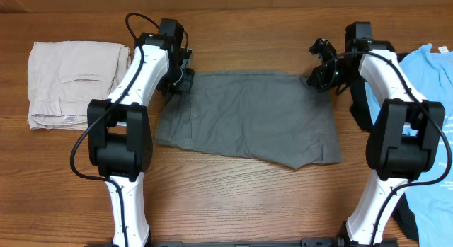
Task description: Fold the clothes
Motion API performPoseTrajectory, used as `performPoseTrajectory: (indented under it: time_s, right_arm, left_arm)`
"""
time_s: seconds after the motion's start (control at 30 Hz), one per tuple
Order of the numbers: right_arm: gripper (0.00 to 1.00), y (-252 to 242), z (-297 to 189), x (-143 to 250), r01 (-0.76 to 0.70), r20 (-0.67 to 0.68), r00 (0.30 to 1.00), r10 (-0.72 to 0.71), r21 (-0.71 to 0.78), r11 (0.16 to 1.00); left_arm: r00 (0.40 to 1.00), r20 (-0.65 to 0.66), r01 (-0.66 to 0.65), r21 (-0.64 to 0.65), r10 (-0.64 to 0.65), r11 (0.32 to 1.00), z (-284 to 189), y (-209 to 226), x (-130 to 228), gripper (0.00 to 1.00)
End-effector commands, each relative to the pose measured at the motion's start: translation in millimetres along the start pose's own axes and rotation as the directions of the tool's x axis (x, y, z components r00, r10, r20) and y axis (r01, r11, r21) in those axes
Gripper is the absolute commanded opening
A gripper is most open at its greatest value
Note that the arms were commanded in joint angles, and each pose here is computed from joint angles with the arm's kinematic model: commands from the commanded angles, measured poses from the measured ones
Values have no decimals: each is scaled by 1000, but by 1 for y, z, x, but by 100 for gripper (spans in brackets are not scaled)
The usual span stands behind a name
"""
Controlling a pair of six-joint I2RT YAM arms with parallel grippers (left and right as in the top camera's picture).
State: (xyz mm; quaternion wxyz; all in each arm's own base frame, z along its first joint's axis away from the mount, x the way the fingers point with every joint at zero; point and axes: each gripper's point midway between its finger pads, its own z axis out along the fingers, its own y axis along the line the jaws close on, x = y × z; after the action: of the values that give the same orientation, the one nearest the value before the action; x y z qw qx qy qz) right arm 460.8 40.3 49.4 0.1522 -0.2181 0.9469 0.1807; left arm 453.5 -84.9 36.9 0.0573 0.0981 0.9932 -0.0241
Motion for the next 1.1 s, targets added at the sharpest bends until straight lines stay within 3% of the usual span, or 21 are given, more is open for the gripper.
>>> performPoseTrajectory:
  time_s: [0.0,0.23,0.4,0.67,1.07]
  right_arm:
    - [4,11,-30,-26,-17,43,999,17,-15,1000]
    - [4,34,-68,-19,-201,-41,979,199,-45,979]
    - [4,58,-74,17,-315,-209,933,293,-84,945]
    - [4,88,-88,40,-447,-341,858,384,-126,886]
    - [4,105,-110,42,-493,-339,833,438,-94,865]
  left_arm:
    - [998,56,29,-8,-29,1000,-29,4,-6,4]
    - [995,80,67,-6,-67,998,-65,5,2,4]
    - [994,9,112,-18,-111,994,-78,6,27,4]
    - [981,-64,184,-23,-185,983,-95,2,54,4]
    - [983,-22,183,136,-181,974,-147,-34,71,4]
